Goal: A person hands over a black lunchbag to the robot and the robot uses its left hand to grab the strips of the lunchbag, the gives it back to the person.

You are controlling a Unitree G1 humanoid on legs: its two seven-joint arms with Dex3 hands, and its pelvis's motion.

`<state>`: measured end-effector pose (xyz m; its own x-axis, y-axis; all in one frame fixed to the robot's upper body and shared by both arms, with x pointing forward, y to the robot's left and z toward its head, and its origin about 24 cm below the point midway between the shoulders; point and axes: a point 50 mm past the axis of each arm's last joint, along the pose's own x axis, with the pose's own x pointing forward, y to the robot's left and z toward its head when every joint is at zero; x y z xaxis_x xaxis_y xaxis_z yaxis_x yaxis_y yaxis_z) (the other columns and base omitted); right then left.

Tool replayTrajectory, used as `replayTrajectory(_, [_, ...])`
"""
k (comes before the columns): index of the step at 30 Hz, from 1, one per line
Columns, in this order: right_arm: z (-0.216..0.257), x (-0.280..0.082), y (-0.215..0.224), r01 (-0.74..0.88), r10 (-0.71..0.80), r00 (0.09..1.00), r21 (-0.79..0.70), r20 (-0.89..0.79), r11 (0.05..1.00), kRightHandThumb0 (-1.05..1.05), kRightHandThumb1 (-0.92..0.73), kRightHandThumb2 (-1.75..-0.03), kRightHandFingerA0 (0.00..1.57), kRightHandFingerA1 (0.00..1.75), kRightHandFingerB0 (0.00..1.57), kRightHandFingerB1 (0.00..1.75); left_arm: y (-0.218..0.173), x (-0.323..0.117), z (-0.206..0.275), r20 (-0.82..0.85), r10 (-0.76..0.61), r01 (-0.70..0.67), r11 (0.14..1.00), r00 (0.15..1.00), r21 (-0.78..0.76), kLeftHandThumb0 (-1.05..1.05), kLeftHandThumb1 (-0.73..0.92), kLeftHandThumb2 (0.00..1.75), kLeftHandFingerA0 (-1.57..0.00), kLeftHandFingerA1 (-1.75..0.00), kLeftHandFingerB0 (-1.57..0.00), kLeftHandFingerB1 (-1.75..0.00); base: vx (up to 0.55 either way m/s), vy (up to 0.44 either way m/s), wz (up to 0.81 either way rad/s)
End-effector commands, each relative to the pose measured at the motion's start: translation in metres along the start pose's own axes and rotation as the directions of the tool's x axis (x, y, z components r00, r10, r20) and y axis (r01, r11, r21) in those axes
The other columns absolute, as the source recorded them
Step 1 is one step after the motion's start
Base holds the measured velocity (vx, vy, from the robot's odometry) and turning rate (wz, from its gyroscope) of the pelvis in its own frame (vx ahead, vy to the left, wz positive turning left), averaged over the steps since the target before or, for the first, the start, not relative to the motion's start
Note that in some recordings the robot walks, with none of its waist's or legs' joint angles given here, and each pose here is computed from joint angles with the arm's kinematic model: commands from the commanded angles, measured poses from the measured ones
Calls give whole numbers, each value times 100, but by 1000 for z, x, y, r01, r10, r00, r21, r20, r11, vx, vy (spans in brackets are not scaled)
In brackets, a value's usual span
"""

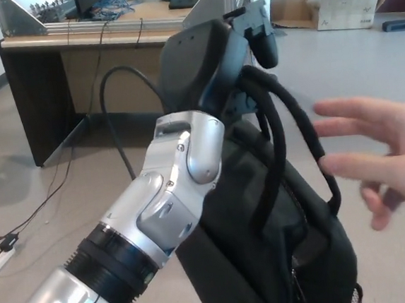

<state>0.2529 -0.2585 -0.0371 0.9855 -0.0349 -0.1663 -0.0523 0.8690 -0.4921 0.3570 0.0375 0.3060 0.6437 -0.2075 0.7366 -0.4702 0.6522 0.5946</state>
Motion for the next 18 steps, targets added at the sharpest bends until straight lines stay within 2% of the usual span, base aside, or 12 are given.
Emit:
replayTrajectory(1, [-3, 0, -8, 37, -37, 999, 5, -28, 999, -76, -67, -106, 38, 56, 24, 46, 67, 25, 29, 260, 610, -590, 792, 748, -159, -21, 60, 57, -91, -175, -69, -175, 0, 0, 0])
replayTrajectory(11, [-3, 0, -10, 32, -32, 999, -11, -29, 999, -78, -69, -108, 37, 55, 24, 46, 115, 27, 6, 285, 704, -699, 702, 650, -140, -15, 58, 57, -94, -175, -73, -175, 0, 0, 0])
replayTrajectory(12, [-3, 0, -10, 33, -34, 999, -9, -28, 999, -76, -67, -108, 37, 56, 23, 46, 128, 24, 0, 315, 720, -724, 678, 618, -127, -20, 44, 81, -124, -146, -106, -136, 0, 0, 0])
replayTrajectory(13, [-2, 2, -10, 32, -32, 999, -9, -27, 999, -78, -68, -108, 38, 56, 24, 46, 134, 23, -3, 322, 728, -736, 666, 606, -120, -20, 44, 81, -124, -146, -105, -136, 0, 0, 0])
replayTrajectory(14, [-1, 3, -10, 31, -31, 999, -10, -24, 999, -78, -83, -65, 41, 42, 39, 37, 139, 22, -6, 336, 733, -749, 654, 591, -109, -20, 45, 81, -124, -146, -104, -136, 0, 0, 0])
replayTrajectory(16, [-1, 3, -10, 28, -28, 999, -5, -23, 1000, -78, -83, -65, 41, 42, 39, 36, 148, 19, -11, 359, 736, -765, 638, 574, -85, -22, 45, 82, -124, -146, -103, -136, 0, 0, 0])
replayTrajectory(17, [-1, 3, -9, 27, -27, 999, -6, -25, 1000, -77, -68, -108, 38, 56, 24, 46, 153, 17, -14, 364, 738, -770, 633, 569, -81, -23, 44, 83, -123, -144, -105, -135, 0, 0, 0])
replayTrajectory(18, [-2, 2, -9, 26, -26, 999, -12, -25, 1000, -76, -83, -65, 42, 43, 39, 37, 158, 15, -17, 372, 742, -776, 625, 557, -83, -22, 43, 82, -124, -145, -106, -135, 0, 0, 0])
